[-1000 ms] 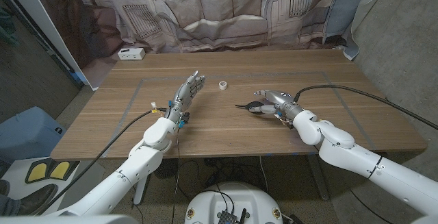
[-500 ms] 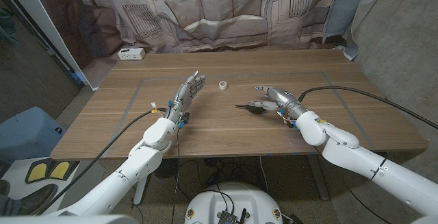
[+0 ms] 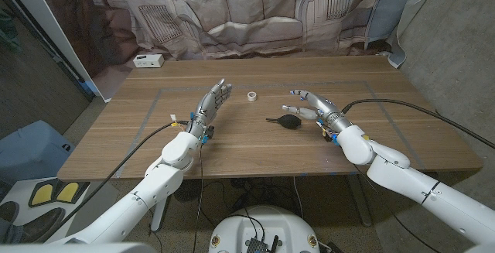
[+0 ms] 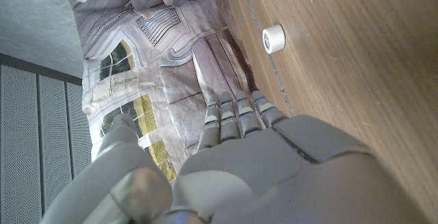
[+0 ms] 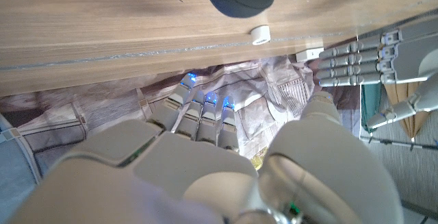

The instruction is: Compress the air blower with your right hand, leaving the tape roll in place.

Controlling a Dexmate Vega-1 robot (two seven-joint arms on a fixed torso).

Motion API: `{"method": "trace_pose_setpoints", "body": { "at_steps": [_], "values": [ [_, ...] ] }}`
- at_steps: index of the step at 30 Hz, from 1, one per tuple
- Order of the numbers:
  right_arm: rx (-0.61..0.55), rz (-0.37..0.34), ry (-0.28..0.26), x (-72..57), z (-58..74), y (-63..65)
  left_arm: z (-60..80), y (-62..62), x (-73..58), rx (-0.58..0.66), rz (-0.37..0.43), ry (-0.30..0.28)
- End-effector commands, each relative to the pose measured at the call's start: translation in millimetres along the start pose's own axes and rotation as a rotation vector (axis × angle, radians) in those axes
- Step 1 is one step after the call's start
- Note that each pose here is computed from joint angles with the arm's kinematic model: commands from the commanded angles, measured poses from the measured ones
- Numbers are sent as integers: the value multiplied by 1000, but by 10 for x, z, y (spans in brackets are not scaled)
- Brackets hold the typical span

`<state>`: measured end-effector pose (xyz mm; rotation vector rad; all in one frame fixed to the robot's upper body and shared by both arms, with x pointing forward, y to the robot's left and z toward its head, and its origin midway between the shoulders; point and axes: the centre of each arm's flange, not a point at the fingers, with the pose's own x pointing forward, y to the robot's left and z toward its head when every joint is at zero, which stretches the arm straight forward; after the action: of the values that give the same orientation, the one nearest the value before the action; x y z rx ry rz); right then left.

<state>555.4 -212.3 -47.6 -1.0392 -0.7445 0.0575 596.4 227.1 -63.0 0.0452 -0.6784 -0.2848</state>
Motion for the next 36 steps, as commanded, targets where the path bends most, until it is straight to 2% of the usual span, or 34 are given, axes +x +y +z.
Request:
{"method": "trace_pose_setpoints", "body": {
  "at_steps": [1,4,11,21,36],
  "values": [
    [227,-74,-64,29,21,-65,50,46,27,7,-22,-23],
    [283,-79,-73,32,18,-70,40,66,18,-1,-27,-23],
    [554,-63,-123,72,-59,-58,34,99,-28,-4,-51,-16],
    [583,-96,-131,111,-98,-146,84,72,13,-7,-101,-20],
    [684,-117,-148,253,-299,-306,13,164,-42,8,-42,1]
  ]
}}
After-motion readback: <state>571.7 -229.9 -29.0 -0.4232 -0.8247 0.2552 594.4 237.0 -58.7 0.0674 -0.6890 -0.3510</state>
